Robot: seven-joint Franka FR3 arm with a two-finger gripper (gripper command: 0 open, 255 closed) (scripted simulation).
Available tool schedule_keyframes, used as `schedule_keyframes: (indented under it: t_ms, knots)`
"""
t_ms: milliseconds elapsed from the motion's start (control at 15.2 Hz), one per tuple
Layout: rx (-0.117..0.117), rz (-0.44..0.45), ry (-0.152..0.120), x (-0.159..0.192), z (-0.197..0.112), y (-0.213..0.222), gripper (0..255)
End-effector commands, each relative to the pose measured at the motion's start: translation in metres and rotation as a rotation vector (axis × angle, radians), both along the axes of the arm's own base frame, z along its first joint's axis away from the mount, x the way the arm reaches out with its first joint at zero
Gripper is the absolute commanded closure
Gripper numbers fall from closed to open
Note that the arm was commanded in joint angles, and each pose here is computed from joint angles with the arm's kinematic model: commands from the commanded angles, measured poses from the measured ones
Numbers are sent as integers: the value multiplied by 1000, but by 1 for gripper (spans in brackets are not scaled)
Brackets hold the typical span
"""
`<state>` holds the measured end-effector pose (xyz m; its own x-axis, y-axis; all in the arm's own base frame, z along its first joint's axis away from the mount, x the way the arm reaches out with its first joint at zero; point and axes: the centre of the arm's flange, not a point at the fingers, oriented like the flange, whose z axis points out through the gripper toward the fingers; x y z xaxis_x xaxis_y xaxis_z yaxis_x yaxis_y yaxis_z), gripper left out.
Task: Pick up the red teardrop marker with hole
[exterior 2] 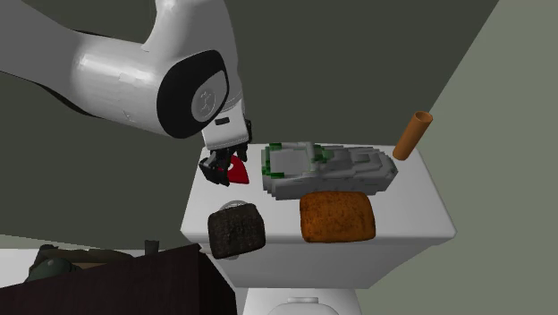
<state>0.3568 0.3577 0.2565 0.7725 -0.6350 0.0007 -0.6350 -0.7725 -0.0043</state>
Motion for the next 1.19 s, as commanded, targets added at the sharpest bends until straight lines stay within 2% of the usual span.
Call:
schedule_keyframes:
  t_ms: [0, 1122]
  knots:
    - [-1, 0, 2, 0, -1, -1, 255]
    - [-1, 0, 2, 0, 79, 0, 255]
